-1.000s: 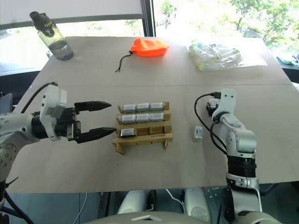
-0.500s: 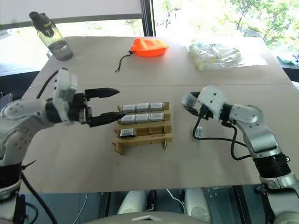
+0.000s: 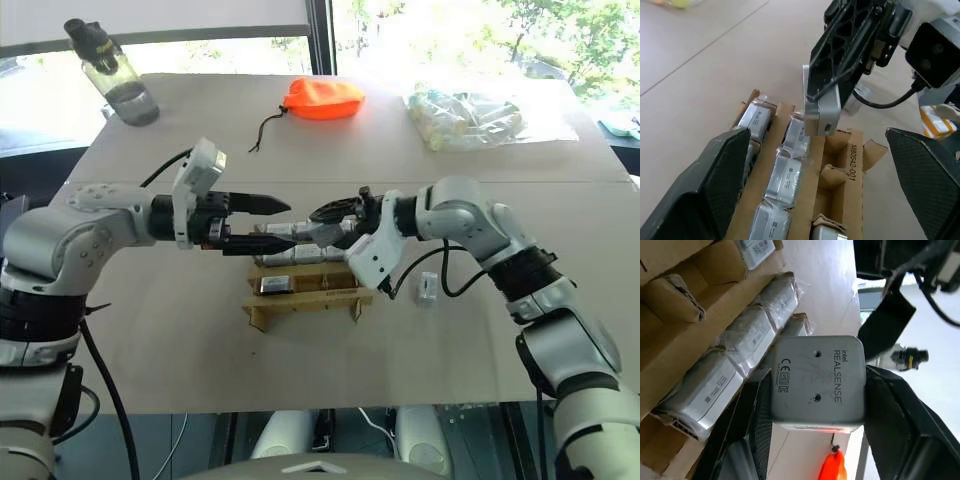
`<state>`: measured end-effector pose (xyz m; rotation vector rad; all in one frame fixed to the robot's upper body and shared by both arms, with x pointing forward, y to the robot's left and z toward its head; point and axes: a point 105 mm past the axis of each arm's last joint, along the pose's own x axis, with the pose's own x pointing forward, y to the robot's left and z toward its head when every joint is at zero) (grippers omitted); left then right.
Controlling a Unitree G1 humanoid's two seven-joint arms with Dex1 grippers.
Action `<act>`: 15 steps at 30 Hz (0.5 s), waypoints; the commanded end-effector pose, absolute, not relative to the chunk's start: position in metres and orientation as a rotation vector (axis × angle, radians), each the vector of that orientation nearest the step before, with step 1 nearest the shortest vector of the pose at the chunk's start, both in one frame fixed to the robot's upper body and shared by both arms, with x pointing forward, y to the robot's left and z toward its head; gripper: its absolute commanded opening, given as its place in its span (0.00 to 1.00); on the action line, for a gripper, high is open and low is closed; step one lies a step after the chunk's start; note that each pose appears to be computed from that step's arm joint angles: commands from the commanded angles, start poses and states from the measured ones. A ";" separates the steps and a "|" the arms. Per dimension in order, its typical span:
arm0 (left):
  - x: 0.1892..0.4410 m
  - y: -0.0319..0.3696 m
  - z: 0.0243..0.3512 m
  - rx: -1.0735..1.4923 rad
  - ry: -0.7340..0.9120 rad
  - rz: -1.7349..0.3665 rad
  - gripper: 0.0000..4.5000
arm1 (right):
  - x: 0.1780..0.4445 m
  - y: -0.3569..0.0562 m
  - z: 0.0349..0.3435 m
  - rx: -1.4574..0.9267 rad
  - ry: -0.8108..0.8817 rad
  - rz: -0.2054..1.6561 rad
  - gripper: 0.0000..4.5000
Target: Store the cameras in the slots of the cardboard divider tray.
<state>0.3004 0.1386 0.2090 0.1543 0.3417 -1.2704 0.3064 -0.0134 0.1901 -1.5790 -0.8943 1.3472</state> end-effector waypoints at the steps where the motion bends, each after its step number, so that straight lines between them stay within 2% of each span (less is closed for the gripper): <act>1: 0.302 0.138 0.212 0.184 0.358 -1.270 1.00 | 0.299 -0.004 0.193 -1.609 -0.999 1.332 0.44; 8: 0.304 0.133 0.205 0.195 0.396 -1.267 1.00 | 0.316 0.005 0.203 -1.633 -0.987 1.275 0.44; 15: 0.307 0.128 0.202 0.192 0.400 -1.260 1.00 | 0.316 0.017 0.205 -1.627 -0.993 1.261 0.44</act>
